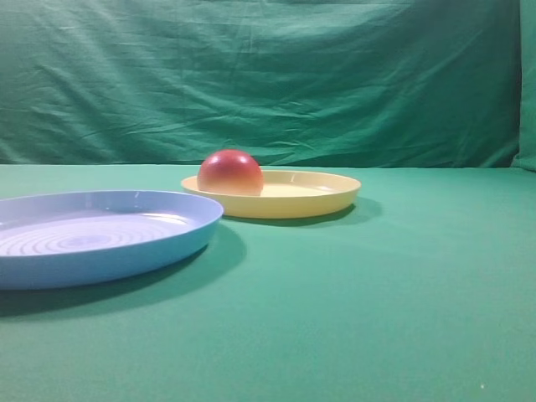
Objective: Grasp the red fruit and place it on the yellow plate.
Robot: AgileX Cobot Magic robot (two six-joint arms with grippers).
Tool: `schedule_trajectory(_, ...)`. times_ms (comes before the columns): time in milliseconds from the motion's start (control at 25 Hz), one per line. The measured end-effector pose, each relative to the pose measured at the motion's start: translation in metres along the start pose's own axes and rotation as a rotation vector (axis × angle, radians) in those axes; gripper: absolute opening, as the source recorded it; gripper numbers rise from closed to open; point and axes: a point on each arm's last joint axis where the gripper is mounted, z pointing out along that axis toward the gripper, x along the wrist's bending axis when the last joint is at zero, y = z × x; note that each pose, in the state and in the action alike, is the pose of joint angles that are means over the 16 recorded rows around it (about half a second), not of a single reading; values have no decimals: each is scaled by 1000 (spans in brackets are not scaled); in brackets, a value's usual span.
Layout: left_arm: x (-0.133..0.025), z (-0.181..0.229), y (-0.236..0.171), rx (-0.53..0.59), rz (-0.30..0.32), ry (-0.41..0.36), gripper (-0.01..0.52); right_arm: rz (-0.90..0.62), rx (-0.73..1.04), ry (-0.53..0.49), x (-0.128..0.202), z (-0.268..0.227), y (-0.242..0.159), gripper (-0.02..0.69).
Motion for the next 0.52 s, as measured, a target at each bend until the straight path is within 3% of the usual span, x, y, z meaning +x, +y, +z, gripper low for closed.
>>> schedule_trajectory(520, 0, 0, 0, 0, 0, 0, 157, 0, 0, 0, 0, 0, 0, 0)
